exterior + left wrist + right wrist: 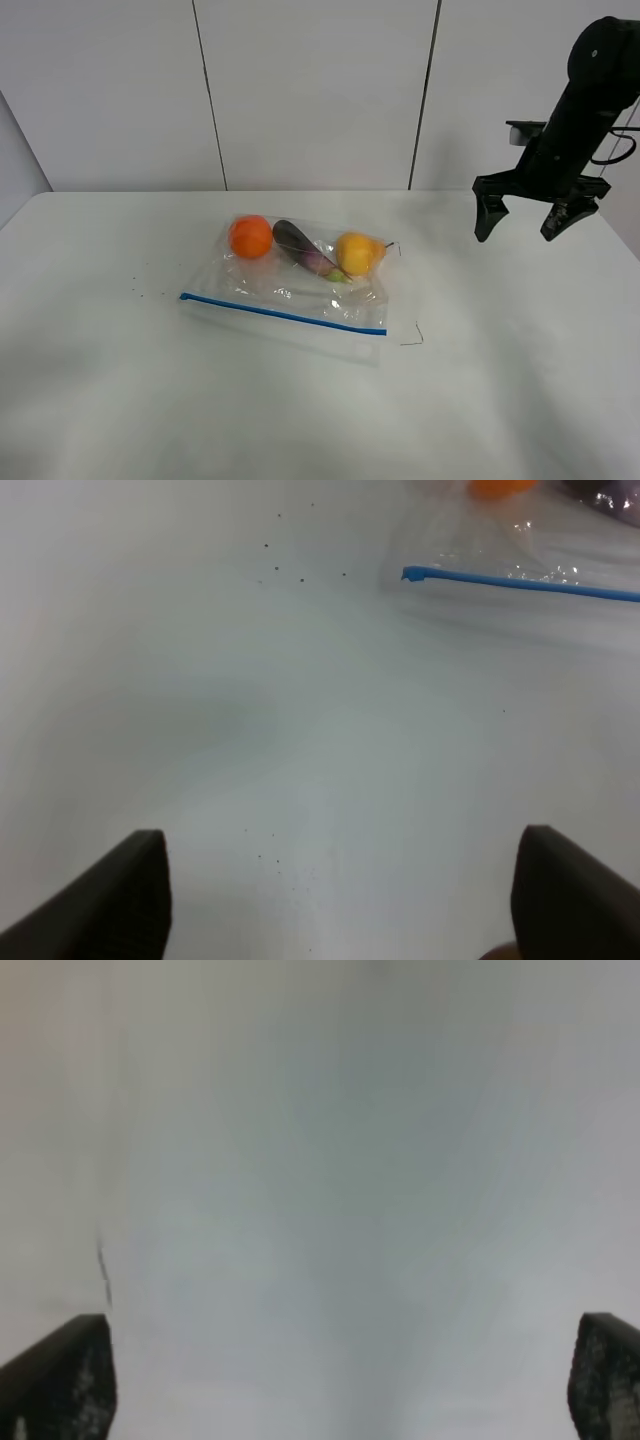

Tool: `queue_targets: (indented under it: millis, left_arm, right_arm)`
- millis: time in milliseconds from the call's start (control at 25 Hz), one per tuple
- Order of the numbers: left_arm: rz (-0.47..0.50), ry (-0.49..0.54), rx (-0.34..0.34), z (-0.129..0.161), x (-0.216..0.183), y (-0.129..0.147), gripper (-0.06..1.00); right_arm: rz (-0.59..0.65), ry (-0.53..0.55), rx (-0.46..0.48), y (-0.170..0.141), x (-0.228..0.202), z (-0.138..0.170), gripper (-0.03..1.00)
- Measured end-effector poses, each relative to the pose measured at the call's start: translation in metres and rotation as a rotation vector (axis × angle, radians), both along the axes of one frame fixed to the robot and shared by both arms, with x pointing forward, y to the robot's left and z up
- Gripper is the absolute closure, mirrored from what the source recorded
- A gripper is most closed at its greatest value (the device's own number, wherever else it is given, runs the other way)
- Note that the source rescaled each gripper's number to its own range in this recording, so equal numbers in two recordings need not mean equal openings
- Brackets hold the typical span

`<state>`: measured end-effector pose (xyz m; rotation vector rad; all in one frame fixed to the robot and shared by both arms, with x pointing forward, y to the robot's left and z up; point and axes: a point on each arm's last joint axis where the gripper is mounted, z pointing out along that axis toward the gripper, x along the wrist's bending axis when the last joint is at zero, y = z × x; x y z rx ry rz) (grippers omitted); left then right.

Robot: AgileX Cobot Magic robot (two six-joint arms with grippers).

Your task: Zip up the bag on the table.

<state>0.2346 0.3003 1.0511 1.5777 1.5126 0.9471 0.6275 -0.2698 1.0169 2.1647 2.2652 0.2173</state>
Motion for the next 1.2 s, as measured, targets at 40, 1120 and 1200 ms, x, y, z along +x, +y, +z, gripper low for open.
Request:
queue_targets:
  millis: [40, 1120, 1200]
  left_arm:
    - [0.000, 0.000, 0.000, 0.000, 0.000, 0.000, -0.02]
    - [0.000, 0.000, -0.001, 0.000, 0.000, 0.000, -0.02]
    - [0.000, 0.000, -0.001, 0.000, 0.000, 0.000, -0.02]
  right_arm:
    - [0.001, 0.009, -0.002, -0.001, -0.012, 0.003, -0.03]
    - [-0.018, -0.758, -0.010, -0.023, -0.350, 0.033, -0.03]
    - [-0.039, -0.829, -0.018, -0.025, -0.361, 0.035, -0.03]
